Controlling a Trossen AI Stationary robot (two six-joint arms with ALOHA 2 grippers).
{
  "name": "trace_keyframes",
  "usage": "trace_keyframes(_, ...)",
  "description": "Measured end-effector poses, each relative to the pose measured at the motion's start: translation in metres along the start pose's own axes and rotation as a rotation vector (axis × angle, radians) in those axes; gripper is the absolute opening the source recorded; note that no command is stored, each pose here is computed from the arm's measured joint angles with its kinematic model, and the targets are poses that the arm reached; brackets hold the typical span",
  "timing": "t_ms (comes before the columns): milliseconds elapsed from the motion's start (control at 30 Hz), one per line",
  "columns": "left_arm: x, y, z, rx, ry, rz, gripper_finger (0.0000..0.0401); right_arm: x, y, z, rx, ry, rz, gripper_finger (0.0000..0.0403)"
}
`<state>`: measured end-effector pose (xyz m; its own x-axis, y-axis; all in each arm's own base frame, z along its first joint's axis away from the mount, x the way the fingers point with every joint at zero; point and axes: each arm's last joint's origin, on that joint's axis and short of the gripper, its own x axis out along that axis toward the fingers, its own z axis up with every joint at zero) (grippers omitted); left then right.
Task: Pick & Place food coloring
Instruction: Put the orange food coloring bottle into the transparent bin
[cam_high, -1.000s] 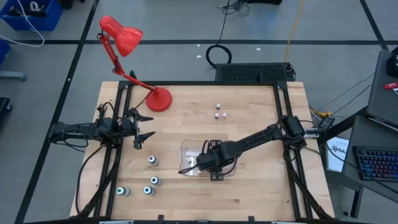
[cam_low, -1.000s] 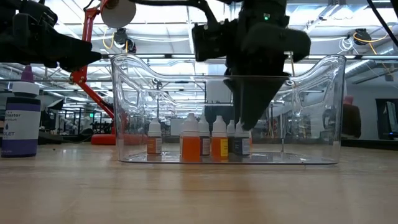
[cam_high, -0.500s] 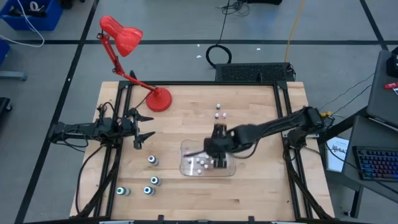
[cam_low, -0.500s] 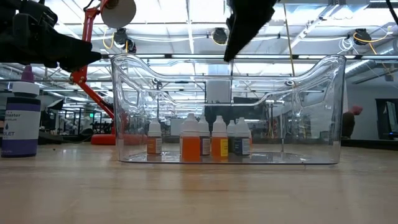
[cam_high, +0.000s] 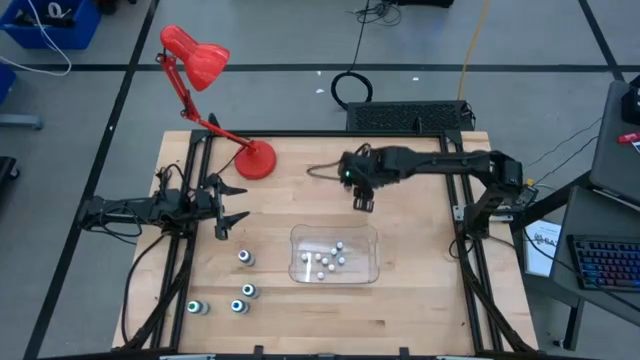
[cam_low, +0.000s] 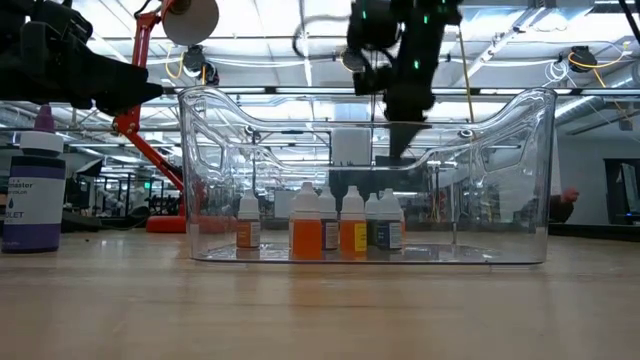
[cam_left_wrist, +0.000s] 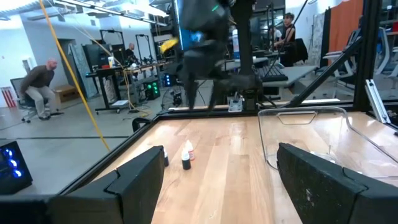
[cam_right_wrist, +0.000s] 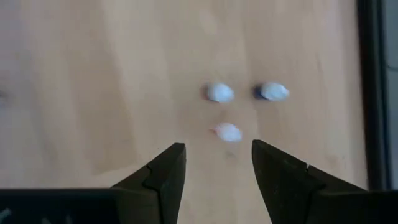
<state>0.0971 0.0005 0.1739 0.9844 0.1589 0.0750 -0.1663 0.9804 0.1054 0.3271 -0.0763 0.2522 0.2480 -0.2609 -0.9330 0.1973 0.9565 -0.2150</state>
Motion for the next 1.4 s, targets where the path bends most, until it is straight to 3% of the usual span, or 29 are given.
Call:
trace_keyframes(100,0.0,0.0,0.0,0.0,0.0,0.0,0.0306,0.02,-0.017,-0.011,0.037,0.018,-0.016,0.0173)
trace_keyframes(333,0.0,0.0,0.0,0.0,0.0,0.0,0.0306,0.053,-0.034,-0.028,0.107,-0.018,0.08,0.0173)
trace_keyframes(933,0.0,0.0,0.0,0.0,0.0,0.0,0.0306,0.067,-0.034,-0.032,0.118,-0.076,0.068,0.0171)
trace_keyframes(1400,0.0,0.0,0.0,0.0,-0.001,0.0,0.0306,0.087,-0.04,-0.035,0.134,-0.017,0.067,0.0171)
